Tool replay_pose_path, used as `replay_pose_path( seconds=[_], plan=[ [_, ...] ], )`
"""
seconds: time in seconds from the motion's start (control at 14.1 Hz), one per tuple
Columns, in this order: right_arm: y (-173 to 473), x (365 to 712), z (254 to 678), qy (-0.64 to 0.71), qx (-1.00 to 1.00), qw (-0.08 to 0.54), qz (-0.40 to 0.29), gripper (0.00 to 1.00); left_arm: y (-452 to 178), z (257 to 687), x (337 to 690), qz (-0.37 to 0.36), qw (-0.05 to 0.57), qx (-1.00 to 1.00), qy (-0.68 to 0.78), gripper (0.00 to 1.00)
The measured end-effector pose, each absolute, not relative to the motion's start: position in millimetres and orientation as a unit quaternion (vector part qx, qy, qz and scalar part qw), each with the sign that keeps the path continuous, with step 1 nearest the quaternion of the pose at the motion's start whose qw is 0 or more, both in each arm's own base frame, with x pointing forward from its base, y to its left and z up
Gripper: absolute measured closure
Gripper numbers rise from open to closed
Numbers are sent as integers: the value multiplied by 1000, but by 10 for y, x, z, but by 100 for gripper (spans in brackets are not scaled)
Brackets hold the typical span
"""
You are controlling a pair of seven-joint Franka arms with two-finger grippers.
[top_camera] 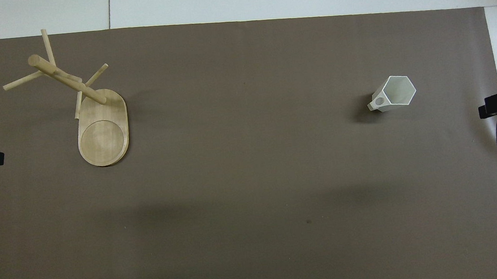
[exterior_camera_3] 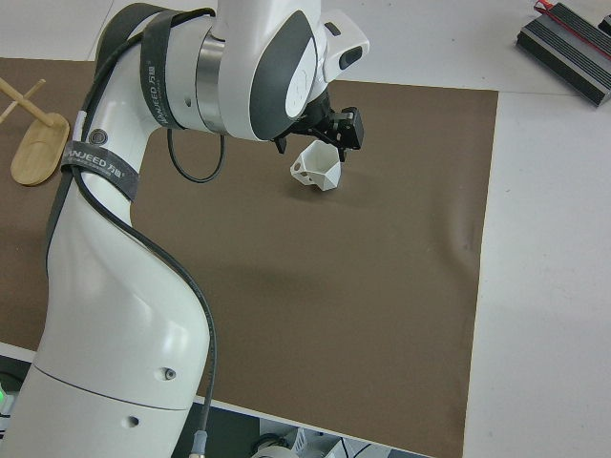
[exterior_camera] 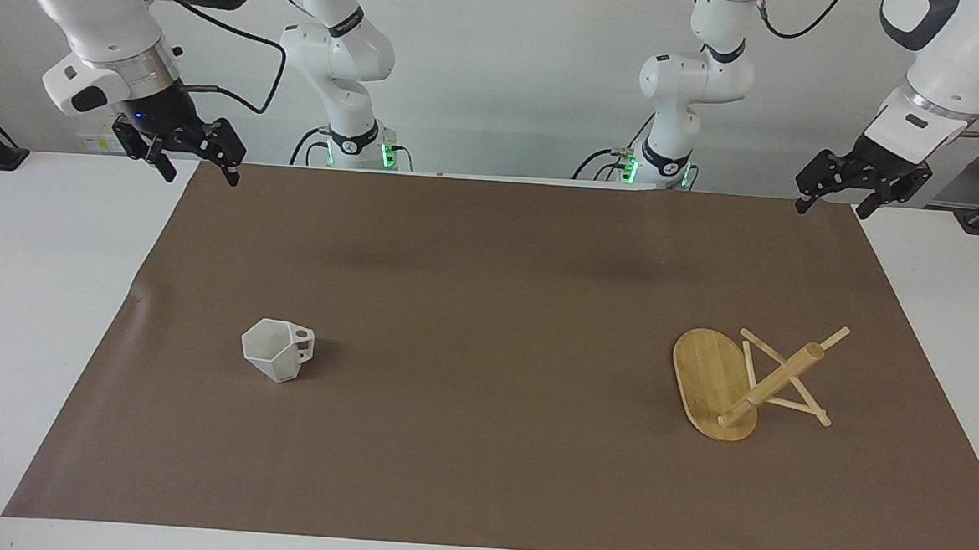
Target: Hang cup on rack
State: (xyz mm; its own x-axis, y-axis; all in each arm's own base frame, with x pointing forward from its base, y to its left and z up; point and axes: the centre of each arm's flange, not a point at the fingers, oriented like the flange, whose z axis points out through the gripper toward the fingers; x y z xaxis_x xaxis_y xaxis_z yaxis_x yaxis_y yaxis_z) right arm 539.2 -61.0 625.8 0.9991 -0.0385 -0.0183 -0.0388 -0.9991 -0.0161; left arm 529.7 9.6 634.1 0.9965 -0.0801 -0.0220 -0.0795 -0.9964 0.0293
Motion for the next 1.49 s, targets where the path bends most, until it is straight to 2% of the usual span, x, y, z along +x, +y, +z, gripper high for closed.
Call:
replay_pose_path(
  seconds=[1.14, 1.49],
  plan=[
    [-616, 5397, 6238, 18, -1000, 8, 8, 0, 52, 6310, 5286, -16, 14, 999, -35, 0],
    [-586, 5464, 5975, 15, -999, 4, -41, 0, 47, 6291, 5283, -18, 14, 999, -32, 0]
  ],
)
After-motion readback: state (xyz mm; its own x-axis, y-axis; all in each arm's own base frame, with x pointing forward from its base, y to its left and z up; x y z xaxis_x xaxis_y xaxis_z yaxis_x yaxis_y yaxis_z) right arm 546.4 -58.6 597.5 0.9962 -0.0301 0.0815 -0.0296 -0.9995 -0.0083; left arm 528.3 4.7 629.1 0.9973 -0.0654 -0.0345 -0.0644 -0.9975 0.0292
